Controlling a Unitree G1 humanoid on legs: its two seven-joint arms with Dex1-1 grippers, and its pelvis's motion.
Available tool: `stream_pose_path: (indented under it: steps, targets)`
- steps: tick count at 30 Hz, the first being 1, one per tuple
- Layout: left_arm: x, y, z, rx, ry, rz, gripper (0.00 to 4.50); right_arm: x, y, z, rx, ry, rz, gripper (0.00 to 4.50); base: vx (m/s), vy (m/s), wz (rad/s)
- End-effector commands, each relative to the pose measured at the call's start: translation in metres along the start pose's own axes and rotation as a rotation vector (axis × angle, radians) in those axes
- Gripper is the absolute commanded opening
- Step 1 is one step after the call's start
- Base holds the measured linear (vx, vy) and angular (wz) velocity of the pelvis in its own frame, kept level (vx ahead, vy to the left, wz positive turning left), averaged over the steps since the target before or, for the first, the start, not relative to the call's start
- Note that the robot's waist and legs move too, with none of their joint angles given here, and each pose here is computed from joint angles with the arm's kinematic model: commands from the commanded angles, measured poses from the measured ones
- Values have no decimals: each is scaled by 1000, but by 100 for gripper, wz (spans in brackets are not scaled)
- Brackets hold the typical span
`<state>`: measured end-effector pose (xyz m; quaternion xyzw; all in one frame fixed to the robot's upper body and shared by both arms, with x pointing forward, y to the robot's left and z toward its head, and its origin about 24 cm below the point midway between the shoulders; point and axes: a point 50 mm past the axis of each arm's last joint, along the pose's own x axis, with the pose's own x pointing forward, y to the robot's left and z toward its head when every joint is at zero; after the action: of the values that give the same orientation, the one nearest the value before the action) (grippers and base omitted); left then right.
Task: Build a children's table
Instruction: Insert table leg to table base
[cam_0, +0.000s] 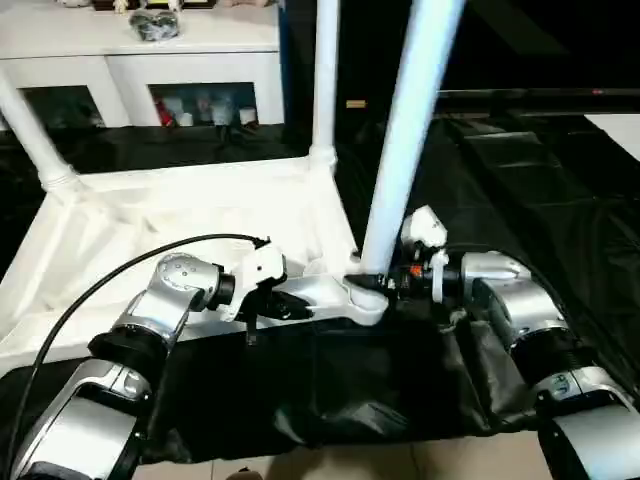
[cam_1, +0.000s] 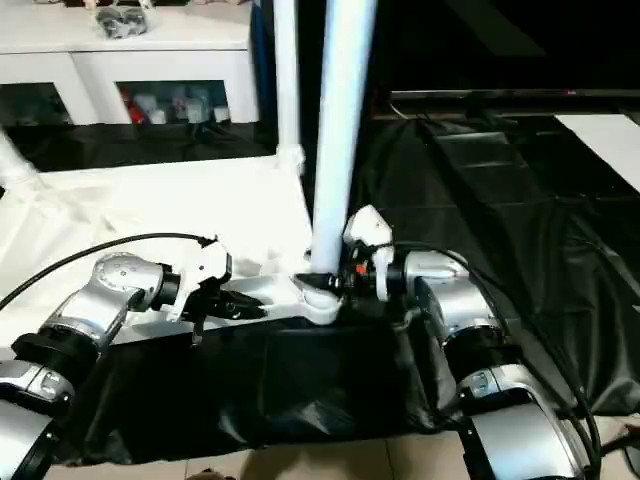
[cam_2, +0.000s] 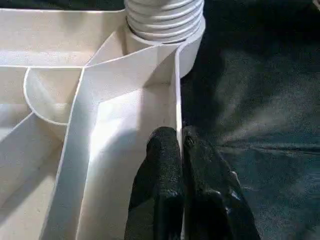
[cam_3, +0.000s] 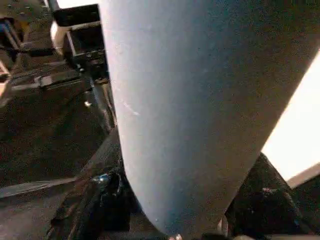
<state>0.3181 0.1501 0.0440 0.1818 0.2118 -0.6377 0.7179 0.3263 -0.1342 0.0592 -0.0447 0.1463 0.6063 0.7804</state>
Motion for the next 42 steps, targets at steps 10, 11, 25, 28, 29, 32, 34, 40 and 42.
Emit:
stream_pose_path:
  steps: [10,11,25,28,29,32,34,40,42]
  targets:
    - [-2,2,-1,13,44,21,0,3,2,-30,145,4,-75,196,0,0,0]
    - [-2,2,-1,13,44,21,0,3,2,-30,145,4,-75,196,0,0,0]
    - [2,5,1,-1,23,58,0,-2,16,-60,218,-189,-340,196,0,0,0]
    - [4,5,2,-2,22,63,0,-1,19,-61,147,-167,-398,196,0,0,0]
    - [4,5,2,-1,22,63,0,-1,20,-61,129,-160,-404,196,0,0,0]
    - [5,5,2,4,28,60,0,0,22,-56,29,-79,-412,196,0,0,0]
    - [5,4,1,6,31,57,0,2,24,-57,16,-46,-381,196,0,0,0]
    - [4,4,1,11,35,55,0,8,29,-57,5,33,-276,196,0,0,0]
    - [4,4,1,12,36,55,0,9,29,-57,25,41,-247,196,0,0,0]
